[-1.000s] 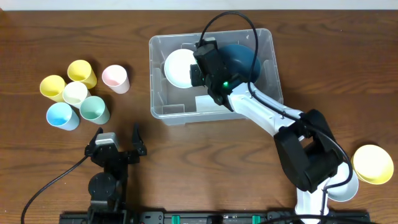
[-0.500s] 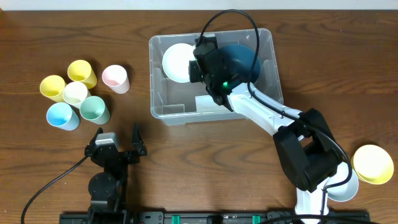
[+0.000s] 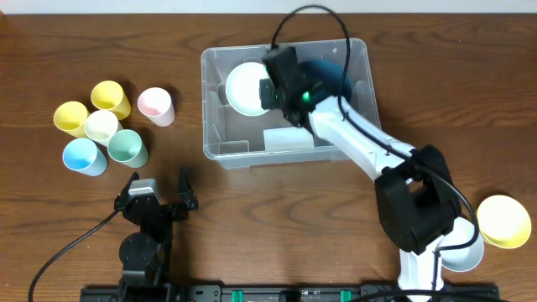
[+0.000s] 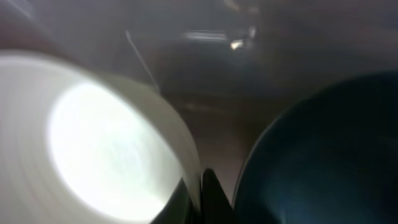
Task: Pack container
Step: 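Carry the white bowl over the bin and lower it into the left side, then release the white bowl and move the right gripper back to the right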
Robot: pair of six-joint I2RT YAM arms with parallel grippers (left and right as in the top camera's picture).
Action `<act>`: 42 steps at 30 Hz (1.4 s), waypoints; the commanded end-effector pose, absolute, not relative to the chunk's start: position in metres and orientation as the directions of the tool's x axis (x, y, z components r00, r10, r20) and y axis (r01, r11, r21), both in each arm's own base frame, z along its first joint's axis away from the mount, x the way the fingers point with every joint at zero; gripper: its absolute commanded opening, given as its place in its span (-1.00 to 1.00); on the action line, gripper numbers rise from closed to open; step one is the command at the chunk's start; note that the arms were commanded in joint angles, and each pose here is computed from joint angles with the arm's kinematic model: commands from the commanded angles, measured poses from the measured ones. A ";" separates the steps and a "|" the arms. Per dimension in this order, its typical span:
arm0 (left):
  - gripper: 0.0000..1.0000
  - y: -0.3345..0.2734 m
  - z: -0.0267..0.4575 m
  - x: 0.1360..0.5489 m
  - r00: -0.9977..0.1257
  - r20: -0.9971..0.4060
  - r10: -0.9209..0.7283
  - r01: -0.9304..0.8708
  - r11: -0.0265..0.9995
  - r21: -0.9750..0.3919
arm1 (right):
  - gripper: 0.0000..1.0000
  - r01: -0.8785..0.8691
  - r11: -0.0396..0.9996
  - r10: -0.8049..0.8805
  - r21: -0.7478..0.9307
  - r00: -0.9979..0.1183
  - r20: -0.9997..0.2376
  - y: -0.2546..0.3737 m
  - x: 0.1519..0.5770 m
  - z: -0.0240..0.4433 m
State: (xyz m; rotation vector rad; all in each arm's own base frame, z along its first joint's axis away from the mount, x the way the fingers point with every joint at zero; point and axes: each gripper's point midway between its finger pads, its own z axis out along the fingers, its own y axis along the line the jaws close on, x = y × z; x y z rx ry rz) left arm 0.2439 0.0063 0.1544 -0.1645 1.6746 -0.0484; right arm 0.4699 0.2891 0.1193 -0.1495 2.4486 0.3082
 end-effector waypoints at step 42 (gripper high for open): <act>0.96 0.007 0.135 0.244 -0.153 -0.979 -0.131 -0.090 0.989 -0.119 | -0.92 -0.239 0.946 -0.095 0.217 -0.849 -0.520 0.313 0.497 0.079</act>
